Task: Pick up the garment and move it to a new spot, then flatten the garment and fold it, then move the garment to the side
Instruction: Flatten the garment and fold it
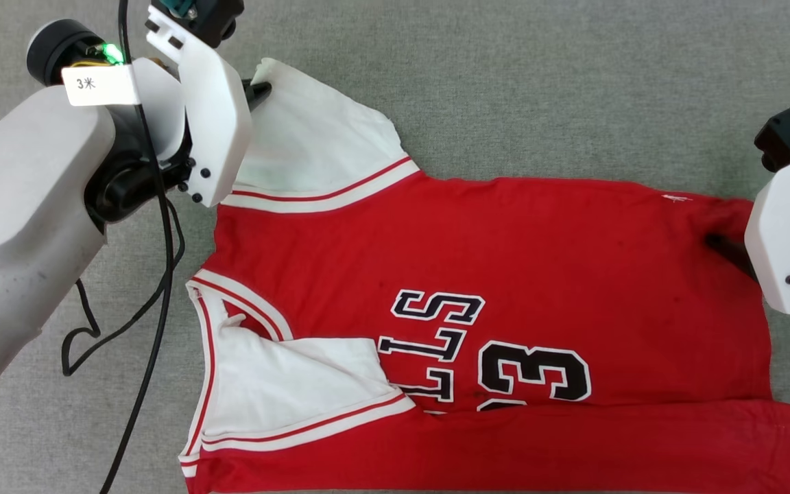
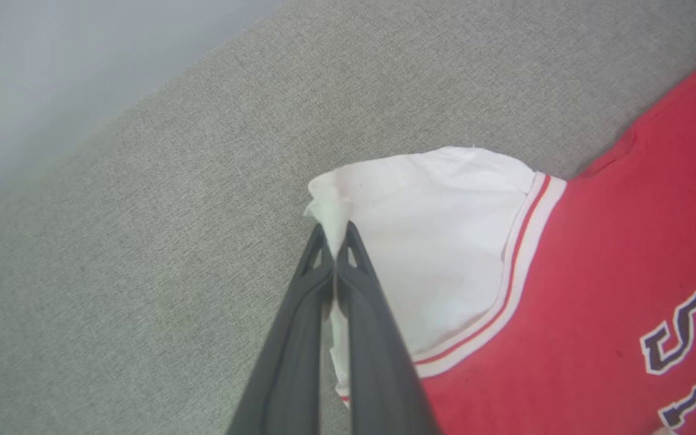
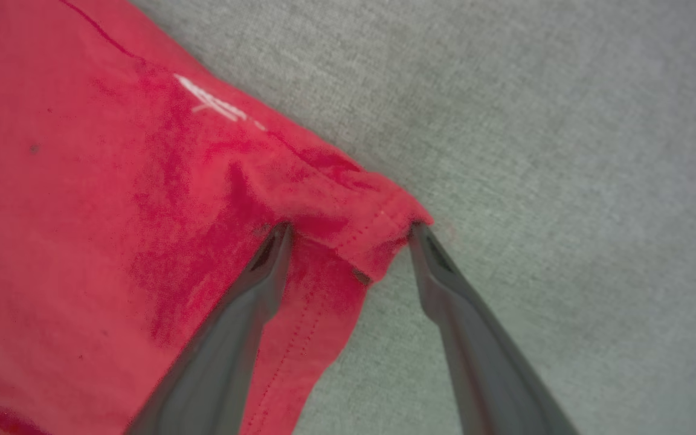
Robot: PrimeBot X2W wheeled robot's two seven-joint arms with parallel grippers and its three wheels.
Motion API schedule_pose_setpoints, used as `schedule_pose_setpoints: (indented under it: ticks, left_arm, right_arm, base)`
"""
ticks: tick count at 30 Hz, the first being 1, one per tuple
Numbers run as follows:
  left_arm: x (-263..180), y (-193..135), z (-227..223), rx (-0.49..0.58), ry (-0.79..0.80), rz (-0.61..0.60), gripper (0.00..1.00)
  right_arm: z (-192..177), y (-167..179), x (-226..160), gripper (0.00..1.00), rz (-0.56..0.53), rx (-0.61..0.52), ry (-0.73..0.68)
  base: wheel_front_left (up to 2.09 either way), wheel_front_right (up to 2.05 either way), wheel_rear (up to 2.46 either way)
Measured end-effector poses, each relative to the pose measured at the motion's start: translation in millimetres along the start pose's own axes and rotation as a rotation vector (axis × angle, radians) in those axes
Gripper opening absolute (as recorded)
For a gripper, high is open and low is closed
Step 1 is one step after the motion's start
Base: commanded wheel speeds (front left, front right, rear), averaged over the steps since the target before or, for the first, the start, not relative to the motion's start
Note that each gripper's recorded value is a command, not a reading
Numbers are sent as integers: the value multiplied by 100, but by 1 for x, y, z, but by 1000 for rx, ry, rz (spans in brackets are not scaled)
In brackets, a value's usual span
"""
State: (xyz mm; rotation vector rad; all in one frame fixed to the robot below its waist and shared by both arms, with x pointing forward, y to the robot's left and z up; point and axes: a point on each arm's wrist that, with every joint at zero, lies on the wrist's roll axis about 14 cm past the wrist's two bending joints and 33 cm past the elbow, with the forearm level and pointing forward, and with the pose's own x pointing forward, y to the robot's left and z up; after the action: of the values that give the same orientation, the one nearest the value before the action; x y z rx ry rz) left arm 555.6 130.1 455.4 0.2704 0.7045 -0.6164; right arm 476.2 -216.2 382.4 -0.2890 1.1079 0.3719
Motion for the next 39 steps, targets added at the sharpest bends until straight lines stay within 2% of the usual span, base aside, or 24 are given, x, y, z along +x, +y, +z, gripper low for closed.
schedule_pose_setpoints:
  ticks: [5, 9, 10, 11, 16, 24, 34, 39]
  left_arm:
    - [5, 4, -7, -5, 6, 3, 0]
    - [3, 4, -6, -2, 3, 9, 0]
    - [2, 5, -6, -1, 0, 12, 0]
    - [0, 5, -5, 0, -5, 15, 0]
    - [-14, 1, 1, 5, -43, 26, 0]
    - [-50, -18, -6, 3, -84, 29, 0]
    - [-97, -48, -41, -27, -103, 37, 0]
    - [-122, -75, -81, -74, -76, 34, 0]
  right_arm:
    - [-10, 2, 20, 100, 7, -15, 43]
    - [-12, 3, 21, 100, 10, -22, 37]
    - [-11, 2, 20, 46, 9, -20, 23]
    - [-10, 2, 19, 0, 10, -13, 6]
    - [8, 5, 5, 0, 12, 13, -135]
    - [10, 11, -31, 0, -2, 19, -295]
    - [-16, 28, -66, 0, -3, 14, -374]
    - [-43, 40, -81, 0, 8, 35, -396]
  base:
    - [0, 0, 0]
    - [0, 0, 0]
    - [0, 0, 0]
    - [0, 0, 0]
    - [0, 0, 0]
    - [0, 0, 0]
    - [0, 0, 0]
    - [0, 0, 0]
